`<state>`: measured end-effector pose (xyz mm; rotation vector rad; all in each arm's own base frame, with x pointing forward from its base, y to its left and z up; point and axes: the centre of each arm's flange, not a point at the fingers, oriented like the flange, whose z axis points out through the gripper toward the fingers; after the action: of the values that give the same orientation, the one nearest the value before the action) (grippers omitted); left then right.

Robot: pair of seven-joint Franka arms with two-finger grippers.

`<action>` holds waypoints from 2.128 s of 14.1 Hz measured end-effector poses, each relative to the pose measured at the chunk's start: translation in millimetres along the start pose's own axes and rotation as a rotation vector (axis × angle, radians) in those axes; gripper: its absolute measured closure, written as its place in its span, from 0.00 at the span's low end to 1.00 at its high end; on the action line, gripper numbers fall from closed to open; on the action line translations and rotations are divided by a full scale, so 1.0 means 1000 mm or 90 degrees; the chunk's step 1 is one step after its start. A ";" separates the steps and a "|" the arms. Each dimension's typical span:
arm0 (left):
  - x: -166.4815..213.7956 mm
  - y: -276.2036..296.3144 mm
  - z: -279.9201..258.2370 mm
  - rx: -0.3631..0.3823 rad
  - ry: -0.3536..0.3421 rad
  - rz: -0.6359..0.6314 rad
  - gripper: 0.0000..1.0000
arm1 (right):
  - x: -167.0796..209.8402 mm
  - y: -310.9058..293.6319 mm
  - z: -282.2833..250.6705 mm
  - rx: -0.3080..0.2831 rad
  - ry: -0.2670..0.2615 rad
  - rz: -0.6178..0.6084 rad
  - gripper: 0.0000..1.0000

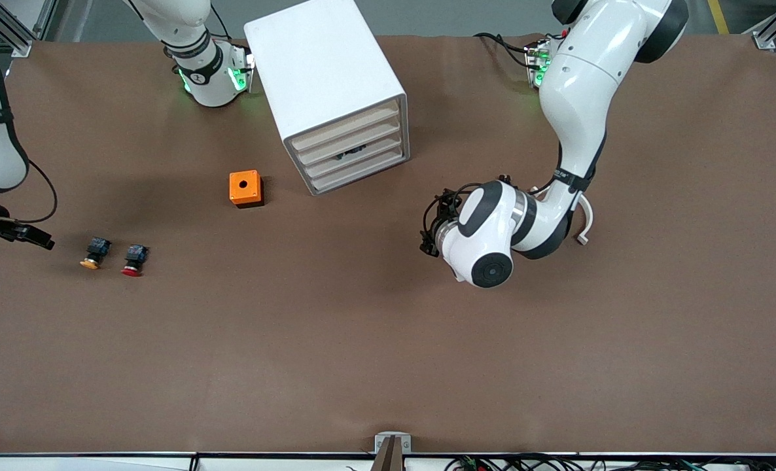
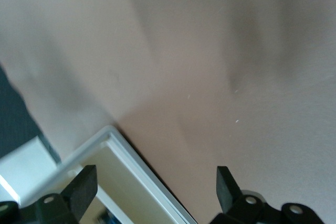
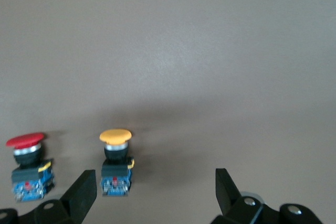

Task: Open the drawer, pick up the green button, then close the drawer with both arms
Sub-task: 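Reach the left gripper to the front of the white cabinet drawer, then pull the drawer open with the left gripper while the right gripper hovers nearby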

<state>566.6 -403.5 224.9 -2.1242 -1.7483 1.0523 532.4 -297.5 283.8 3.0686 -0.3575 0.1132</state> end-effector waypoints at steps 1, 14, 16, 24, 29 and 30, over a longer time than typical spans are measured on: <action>-0.001 0.003 0.006 0.012 -0.026 -0.033 0.00 | -0.002 -0.002 0.010 0.005 0.005 0.007 0.00; -0.032 -0.003 0.092 0.217 -0.123 -0.229 0.00 | -0.012 -0.063 0.053 0.058 -0.021 0.046 0.00; -0.028 -0.002 0.107 0.245 -0.121 -0.235 0.00 | -0.013 -0.072 0.055 0.059 -0.025 0.053 0.00; -0.031 -0.011 0.159 0.339 -0.103 -0.239 0.27 | -0.017 -0.118 0.062 0.058 -0.032 0.093 0.00; -0.046 -0.025 0.180 0.372 -0.080 -0.227 0.30 | -0.018 -0.140 0.064 0.057 -0.029 0.109 0.00; -0.051 -0.029 0.186 0.381 -0.073 -0.222 0.30 | -0.019 -0.142 0.065 0.057 -0.029 0.112 0.00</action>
<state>425.1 -493.5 126.0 -1.3713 -1.5136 1.3870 550.7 -159.0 211.5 3.1262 -0.6422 0.0687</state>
